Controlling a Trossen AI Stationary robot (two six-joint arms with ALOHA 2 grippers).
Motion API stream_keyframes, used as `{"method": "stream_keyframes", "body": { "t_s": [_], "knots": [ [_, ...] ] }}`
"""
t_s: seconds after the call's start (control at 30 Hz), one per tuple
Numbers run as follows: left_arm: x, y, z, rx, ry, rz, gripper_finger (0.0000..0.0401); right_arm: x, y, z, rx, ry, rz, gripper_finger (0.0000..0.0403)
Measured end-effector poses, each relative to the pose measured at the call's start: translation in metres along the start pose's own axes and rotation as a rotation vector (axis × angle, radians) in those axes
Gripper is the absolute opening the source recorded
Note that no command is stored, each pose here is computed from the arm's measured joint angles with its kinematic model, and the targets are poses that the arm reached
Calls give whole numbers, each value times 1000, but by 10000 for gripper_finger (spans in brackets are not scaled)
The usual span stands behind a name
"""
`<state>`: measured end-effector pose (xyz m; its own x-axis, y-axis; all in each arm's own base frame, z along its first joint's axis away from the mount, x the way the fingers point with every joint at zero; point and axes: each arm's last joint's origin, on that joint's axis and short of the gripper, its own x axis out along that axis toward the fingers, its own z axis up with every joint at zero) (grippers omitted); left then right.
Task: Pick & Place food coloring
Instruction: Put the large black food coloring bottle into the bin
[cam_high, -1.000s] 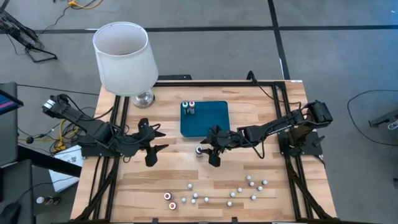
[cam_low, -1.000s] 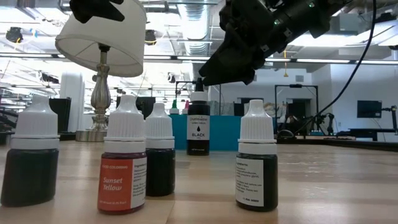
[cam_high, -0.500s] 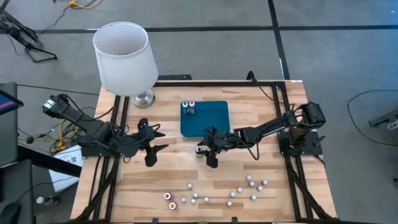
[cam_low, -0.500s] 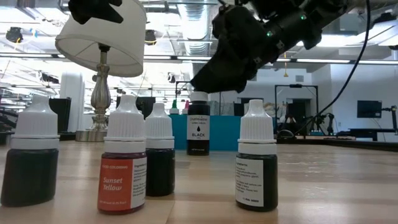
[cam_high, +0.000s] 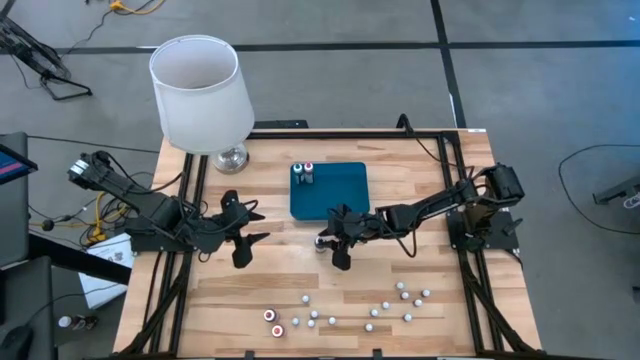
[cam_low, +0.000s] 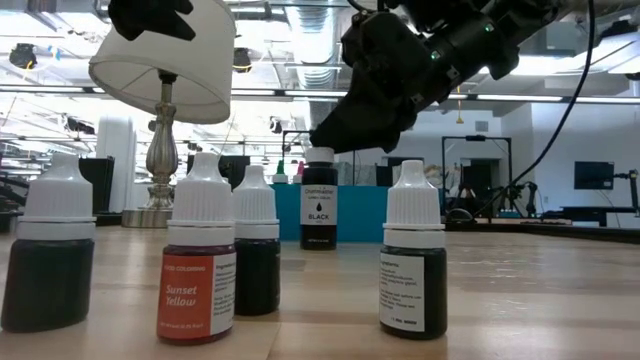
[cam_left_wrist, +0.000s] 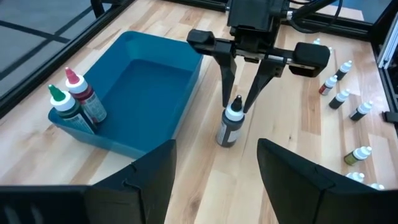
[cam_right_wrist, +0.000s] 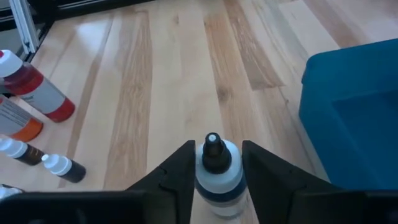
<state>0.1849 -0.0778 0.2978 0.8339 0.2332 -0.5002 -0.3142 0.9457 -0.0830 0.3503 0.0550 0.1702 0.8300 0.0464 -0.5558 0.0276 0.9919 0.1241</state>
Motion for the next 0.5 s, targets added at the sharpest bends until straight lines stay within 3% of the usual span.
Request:
{"method": "stream_keyframes", "body": {
  "t_s": [0.5],
  "knots": [
    [0,0,0,1,-1,1,215,-1,0,1,0,2,0,55]
  ]
}}
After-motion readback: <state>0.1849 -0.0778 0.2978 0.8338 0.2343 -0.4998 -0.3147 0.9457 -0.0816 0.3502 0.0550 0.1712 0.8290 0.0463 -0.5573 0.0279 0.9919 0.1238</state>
